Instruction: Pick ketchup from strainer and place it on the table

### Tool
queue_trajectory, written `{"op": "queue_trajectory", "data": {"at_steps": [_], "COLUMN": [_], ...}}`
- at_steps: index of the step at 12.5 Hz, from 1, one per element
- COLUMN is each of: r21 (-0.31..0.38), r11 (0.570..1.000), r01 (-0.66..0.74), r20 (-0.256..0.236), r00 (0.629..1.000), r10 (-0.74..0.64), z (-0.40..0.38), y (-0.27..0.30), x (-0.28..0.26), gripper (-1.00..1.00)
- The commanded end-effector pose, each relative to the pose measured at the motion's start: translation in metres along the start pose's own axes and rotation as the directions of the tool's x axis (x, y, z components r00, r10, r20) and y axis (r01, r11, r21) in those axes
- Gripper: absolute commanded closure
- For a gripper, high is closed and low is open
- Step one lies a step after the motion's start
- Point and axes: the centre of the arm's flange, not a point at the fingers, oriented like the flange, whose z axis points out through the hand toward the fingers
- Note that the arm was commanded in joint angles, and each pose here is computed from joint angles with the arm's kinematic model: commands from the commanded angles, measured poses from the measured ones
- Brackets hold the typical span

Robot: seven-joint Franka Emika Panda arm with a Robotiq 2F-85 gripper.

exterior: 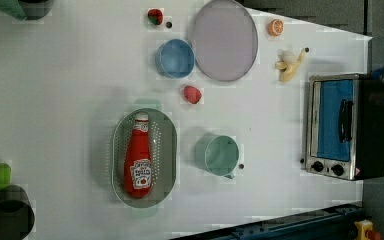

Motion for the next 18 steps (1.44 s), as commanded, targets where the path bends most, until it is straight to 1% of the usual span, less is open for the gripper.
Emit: {"op": "queue_trajectory", "data": {"at_steps": [1,3,5,7,10,12,14,16,18], "r21": [-0.012,-0.029,-0.050,-0.058,-0.062,-0.083,-0.096,-0.080,-0.043], "r11": [0.994,0.997,0.999,0.994,0.973,0.947,0.911,0.872,0.839], "r01": [-0.105,-0.070,0.003,0.094,0.221,0.311,0.402,0.483,0.543], "r20": [0.043,0.047,0.046,0.026,-0.002,0.016,0.043,0.062,0.072], "r00": [0.994,0.996,0.999,0.995,0.975,0.950,0.916,0.875,0.839], "r10": [0.105,0.071,-0.001,-0.092,-0.222,-0.311,-0.399,-0.480,-0.539], "z": [-0.072,-0.065,-0.052,-0.037,-0.010,0.016,0.047,0.080,0.115], "y": [0.099,0.083,0.048,0.006,-0.054,-0.088,-0.119,-0.147,-0.169], "x": [-0.085,-0.093,-0.112,-0.137,-0.182,-0.216,-0.254,-0.290,-0.320], "gripper": [-0.58,-1.00,-1.00,-1.00,-1.00,-1.00,-1.00,-1.00,-1.00]}}
